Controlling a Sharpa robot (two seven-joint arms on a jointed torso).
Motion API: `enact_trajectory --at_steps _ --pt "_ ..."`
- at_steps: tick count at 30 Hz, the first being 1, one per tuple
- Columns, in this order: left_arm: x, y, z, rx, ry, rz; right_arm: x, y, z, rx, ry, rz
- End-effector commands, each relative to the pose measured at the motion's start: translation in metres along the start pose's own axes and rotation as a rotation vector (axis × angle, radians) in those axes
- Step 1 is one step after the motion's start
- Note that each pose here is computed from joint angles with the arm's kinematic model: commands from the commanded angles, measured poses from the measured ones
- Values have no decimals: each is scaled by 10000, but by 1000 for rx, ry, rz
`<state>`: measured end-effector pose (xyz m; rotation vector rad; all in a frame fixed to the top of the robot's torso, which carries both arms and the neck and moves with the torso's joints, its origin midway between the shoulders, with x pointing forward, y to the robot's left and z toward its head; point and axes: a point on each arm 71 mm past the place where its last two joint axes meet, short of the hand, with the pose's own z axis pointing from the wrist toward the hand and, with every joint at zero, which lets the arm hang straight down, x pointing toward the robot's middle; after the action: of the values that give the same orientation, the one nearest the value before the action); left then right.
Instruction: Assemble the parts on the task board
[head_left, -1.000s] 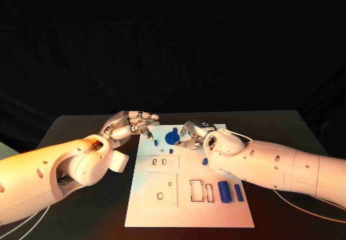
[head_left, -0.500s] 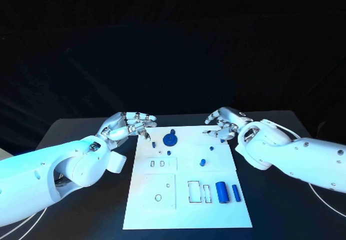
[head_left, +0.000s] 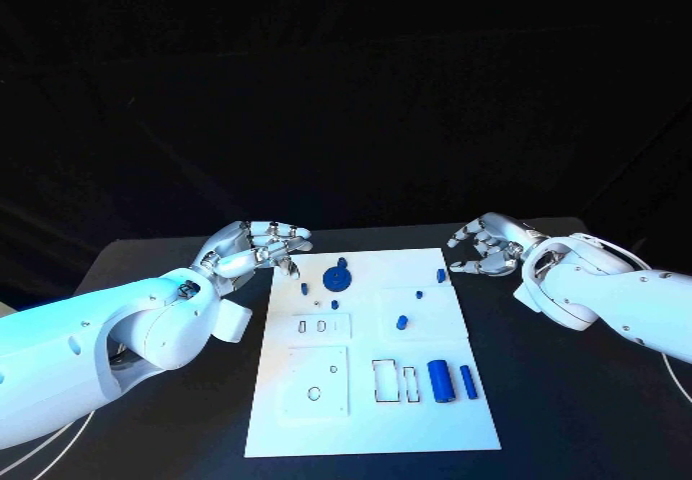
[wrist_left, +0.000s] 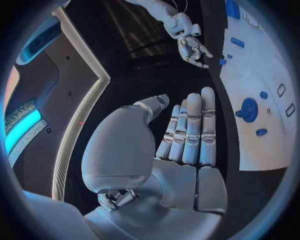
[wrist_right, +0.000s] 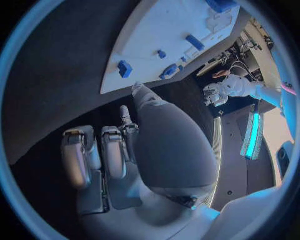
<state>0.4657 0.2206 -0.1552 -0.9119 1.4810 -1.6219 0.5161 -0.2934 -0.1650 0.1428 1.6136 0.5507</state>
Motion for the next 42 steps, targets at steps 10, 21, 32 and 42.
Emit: enact_trajectory --at_steps 10,21,32,42 --pt "-1 -9 6 9 16 -2 191 -91 23 -23 79 -42" --pt "-13 -7 5 8 15 0 298 -65 50 -24 92 -39" --pt "-27 -5 3 6 12 3 341 -55 82 -15 95 -38" --pt "-30 -4 1 5 11 4 377 -39 105 -14 111 -38"
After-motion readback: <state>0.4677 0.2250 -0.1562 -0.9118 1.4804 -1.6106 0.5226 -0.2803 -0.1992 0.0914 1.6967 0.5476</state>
